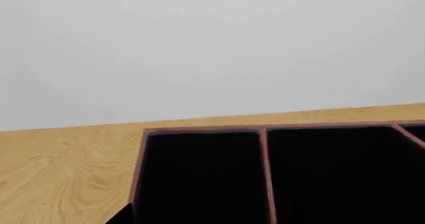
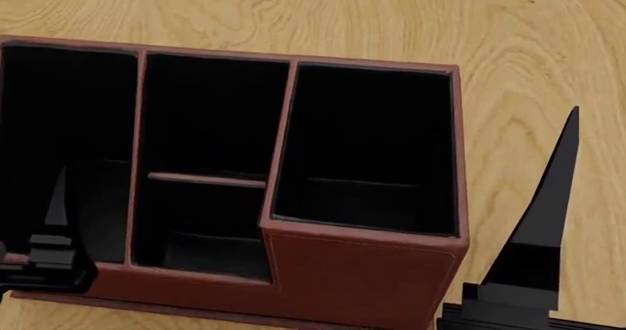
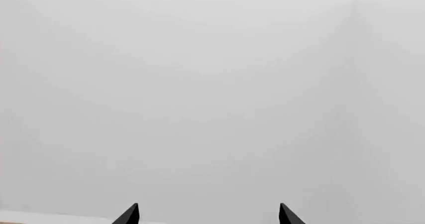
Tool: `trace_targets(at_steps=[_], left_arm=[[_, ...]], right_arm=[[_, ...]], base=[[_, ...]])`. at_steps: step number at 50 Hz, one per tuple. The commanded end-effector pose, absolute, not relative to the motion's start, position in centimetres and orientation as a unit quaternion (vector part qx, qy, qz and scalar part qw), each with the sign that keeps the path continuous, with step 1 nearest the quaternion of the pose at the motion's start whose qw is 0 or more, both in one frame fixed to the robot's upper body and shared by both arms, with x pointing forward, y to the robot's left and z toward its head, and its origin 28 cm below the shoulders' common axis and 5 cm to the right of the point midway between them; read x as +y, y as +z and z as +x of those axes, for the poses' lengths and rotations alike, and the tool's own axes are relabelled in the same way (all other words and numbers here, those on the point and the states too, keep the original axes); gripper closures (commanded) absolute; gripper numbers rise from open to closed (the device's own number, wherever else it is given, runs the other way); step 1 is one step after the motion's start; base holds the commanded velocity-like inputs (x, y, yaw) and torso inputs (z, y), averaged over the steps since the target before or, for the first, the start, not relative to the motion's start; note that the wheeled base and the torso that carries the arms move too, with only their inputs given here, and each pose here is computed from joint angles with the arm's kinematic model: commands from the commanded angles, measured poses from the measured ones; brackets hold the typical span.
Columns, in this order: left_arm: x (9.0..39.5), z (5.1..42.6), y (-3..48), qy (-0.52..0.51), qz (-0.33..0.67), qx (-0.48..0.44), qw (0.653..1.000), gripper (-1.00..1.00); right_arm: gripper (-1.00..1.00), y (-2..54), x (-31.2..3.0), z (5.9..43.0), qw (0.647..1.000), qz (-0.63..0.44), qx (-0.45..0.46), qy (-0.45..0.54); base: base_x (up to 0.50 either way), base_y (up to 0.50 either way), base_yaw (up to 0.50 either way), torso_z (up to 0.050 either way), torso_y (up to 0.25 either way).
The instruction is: Pick up the book and place it in the back compartment of the caddy.
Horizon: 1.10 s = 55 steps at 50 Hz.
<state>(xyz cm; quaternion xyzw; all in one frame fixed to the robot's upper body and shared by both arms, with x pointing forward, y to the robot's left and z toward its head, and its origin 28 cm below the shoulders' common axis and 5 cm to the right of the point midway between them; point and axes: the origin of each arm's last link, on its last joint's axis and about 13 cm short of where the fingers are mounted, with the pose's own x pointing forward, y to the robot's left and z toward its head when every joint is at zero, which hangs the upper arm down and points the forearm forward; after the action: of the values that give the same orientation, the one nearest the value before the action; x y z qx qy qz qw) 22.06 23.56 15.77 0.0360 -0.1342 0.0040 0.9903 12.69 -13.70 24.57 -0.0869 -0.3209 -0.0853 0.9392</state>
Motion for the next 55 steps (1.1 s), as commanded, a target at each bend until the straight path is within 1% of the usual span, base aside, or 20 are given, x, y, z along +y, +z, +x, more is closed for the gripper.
trace_targets(at_steps=[1, 10, 13, 20, 24, 27, 29, 36, 40, 44, 49, 55], left_arm=[[23.3, 21.4, 16.4, -0.007, 0.047, -0.120, 0.992, -1.00], [23.4, 20.3, 18.1, -0.001, 0.044, -0.096, 0.994, -1.00], [23.4, 19.4, 19.1, -0.008, 0.005, -0.090, 0.996, -1.00], [23.2, 18.1, 20.6, 0.001, -0.017, -0.087, 0.996, -1.00], [23.1, 17.7, 21.0, 0.027, -0.012, -0.074, 0.997, -1.00], [22.9, 17.3, 21.4, 0.031, -0.029, -0.066, 0.997, -1.00], [22.9, 17.2, 21.5, 0.051, -0.013, -0.056, 0.997, -1.00], [22.7, 16.7, 22.0, 0.083, -0.065, -0.040, 0.994, -1.00], [22.5, 16.2, 22.3, 0.086, -0.072, -0.023, 0.993, -1.00], [22.3, 15.7, 22.6, 0.098, -0.064, -0.025, 0.993, -1.00], [22.2, 15.2, 22.7, 0.119, -0.091, -0.010, 0.989, -1.00], [22.2, 14.7, 23.2, 0.151, -0.102, -0.023, 0.983, -1.00]], right_arm=[[-1.00, 24.4, -13.7, 12.7, 0.940, -0.085, -0.321, -0.085], [-1.00, 24.1, -13.7, 12.7, 0.940, -0.081, -0.319, -0.085], [-1.00, 24.0, -13.8, 12.7, 0.941, -0.079, -0.319, -0.085], [-1.00, 23.9, -13.9, 12.7, 0.941, -0.076, -0.319, -0.086], [-1.00, 23.8, -13.9, 12.7, 0.941, -0.075, -0.319, -0.086], [-1.00, 23.8, -13.9, 12.8, 0.941, -0.074, -0.319, -0.085], [-1.00, 23.8, -13.9, 12.8, 0.941, -0.073, -0.319, -0.085], [-1.00, 23.7, -13.9, 13.0, 0.941, -0.072, -0.319, -0.084], [-1.00, 23.6, -13.9, 13.1, 0.942, -0.071, -0.318, -0.082], [-1.00, 23.6, -13.9, 13.1, 0.942, -0.070, -0.318, -0.082], [-1.00, 23.4, -13.9, 13.1, 0.942, -0.069, -0.317, -0.082], [-1.00, 23.4, -13.9, 13.2, 0.943, -0.069, -0.316, -0.081]], base=[[0.00, 0.00, 0.00, 0.000, 0.000], [0.00, 0.00, 0.00, 0.000, 0.000], [0.00, 0.00, 0.00, 0.000, 0.000], [0.00, 0.00, 0.00, 0.000, 0.000], [0.00, 0.00, 0.00, 0.000, 0.000], [0.00, 0.00, 0.00, 0.000, 0.000], [0.00, 0.00, 0.00, 0.000, 0.000], [0.00, 0.00, 0.00, 0.000, 0.000], [0.00, 0.00, 0.00, 0.000, 0.000], [0.00, 0.00, 0.00, 0.000, 0.000], [0.00, 0.00, 0.00, 0.000, 0.000], [0.00, 0.00, 0.00, 0.000, 0.000]])
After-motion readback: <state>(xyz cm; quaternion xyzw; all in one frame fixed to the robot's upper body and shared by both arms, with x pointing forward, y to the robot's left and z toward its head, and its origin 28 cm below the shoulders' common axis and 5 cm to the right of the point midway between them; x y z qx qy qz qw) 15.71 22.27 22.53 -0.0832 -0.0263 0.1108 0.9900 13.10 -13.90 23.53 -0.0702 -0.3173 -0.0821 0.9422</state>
